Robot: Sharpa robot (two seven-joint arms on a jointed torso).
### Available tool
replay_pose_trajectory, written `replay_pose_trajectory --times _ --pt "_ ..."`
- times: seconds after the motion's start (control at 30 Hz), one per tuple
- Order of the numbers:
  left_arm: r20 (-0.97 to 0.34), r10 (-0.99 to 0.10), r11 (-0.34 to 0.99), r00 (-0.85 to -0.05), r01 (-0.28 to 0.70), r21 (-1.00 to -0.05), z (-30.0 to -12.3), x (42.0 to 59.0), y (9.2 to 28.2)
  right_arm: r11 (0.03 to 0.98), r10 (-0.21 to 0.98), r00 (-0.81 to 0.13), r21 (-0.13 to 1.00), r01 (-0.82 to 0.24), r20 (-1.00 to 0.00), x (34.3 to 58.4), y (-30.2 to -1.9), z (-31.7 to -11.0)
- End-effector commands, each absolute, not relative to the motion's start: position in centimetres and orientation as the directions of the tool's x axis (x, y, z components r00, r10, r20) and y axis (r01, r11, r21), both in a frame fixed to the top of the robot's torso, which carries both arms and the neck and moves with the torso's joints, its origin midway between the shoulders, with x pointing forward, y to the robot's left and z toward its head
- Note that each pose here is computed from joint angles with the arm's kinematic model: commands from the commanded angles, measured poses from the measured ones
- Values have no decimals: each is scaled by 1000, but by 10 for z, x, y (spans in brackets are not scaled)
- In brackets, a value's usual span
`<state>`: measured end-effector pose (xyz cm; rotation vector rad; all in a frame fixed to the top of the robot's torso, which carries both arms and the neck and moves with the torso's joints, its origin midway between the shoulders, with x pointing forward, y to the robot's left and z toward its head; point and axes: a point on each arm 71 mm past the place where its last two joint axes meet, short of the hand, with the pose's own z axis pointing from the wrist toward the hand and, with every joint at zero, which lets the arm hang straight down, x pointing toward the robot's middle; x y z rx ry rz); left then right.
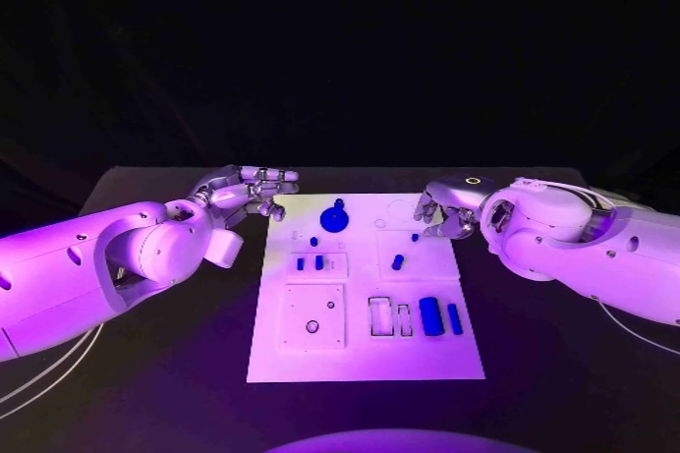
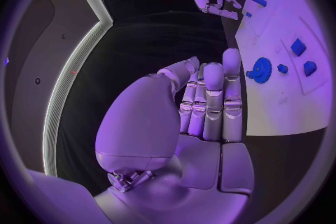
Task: Assemble the parts on the task board
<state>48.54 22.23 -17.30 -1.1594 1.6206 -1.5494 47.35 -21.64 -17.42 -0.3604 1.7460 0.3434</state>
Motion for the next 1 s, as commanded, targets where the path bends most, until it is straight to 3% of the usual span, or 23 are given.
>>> replay_pose_trajectory --times 0.03,1.0 --pt "205 -888 -144 -412 -173 -974 -170 485 221 904 -121 -194 -27 -426 -973 474 -214 -181" --pt "208 -874 -143 -438 -177 -974 -169 480 218 894 -132 -278 7 -448 -951 477 -197 -211"
